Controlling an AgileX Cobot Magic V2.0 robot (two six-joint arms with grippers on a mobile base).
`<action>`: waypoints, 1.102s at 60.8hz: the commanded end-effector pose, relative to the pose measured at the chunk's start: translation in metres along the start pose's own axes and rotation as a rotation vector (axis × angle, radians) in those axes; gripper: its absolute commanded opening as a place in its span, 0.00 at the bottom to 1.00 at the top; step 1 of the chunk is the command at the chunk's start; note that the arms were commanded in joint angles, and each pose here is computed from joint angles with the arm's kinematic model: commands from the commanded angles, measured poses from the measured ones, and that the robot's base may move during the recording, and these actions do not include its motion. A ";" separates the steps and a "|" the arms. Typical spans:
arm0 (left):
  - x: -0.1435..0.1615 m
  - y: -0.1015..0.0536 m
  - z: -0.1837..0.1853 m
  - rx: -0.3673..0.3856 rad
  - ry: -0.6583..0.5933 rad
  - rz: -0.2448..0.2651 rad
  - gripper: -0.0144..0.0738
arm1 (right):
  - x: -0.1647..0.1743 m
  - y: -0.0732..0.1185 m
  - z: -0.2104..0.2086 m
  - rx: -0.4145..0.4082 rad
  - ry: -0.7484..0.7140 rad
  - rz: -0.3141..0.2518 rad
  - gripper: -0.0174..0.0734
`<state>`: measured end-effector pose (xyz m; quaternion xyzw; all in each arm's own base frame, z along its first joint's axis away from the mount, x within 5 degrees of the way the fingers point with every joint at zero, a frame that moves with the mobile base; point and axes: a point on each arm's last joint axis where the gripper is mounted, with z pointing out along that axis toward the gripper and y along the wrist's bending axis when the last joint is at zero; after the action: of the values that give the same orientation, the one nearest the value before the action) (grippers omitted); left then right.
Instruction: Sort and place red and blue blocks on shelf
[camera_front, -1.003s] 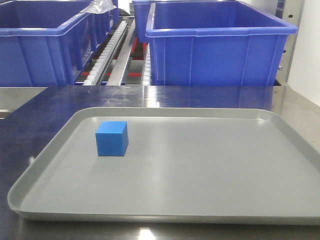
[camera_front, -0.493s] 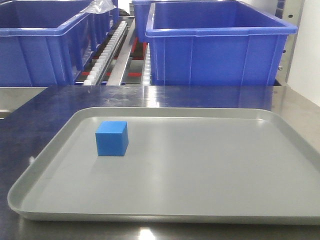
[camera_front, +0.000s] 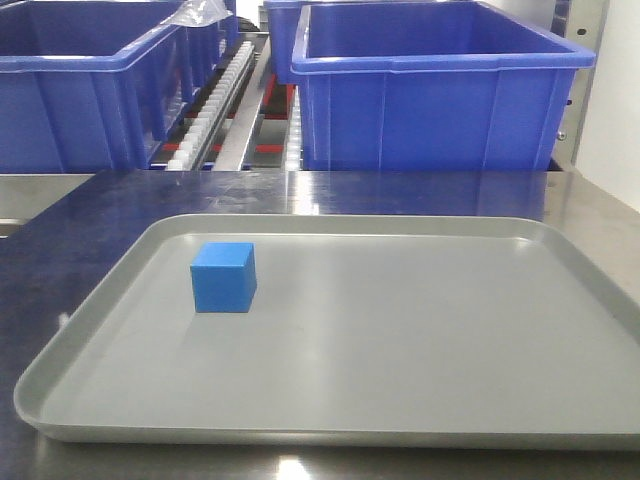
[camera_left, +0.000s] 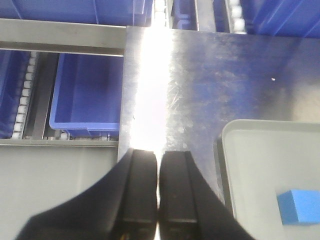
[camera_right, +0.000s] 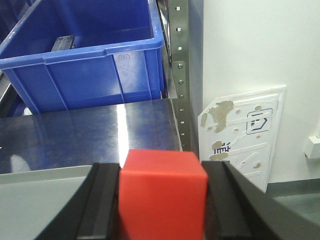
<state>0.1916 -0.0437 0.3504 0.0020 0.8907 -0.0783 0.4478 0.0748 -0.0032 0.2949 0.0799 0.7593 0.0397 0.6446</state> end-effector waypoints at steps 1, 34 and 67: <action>-0.017 -0.005 -0.009 0.028 -0.092 0.003 0.30 | -0.017 0.002 -0.002 -0.008 -0.110 -0.018 0.25; -0.015 -0.006 0.001 0.029 -0.052 -0.009 0.30 | -0.017 0.002 -0.002 -0.008 -0.110 -0.018 0.25; 0.013 -0.048 0.077 0.196 0.262 -0.075 0.80 | -0.017 0.002 -0.002 -0.008 -0.110 -0.018 0.25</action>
<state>0.2343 -0.0872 0.2903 0.0104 0.9456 -0.1522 0.2873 0.0748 -0.0032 0.2949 0.0799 0.7593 0.0397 0.6446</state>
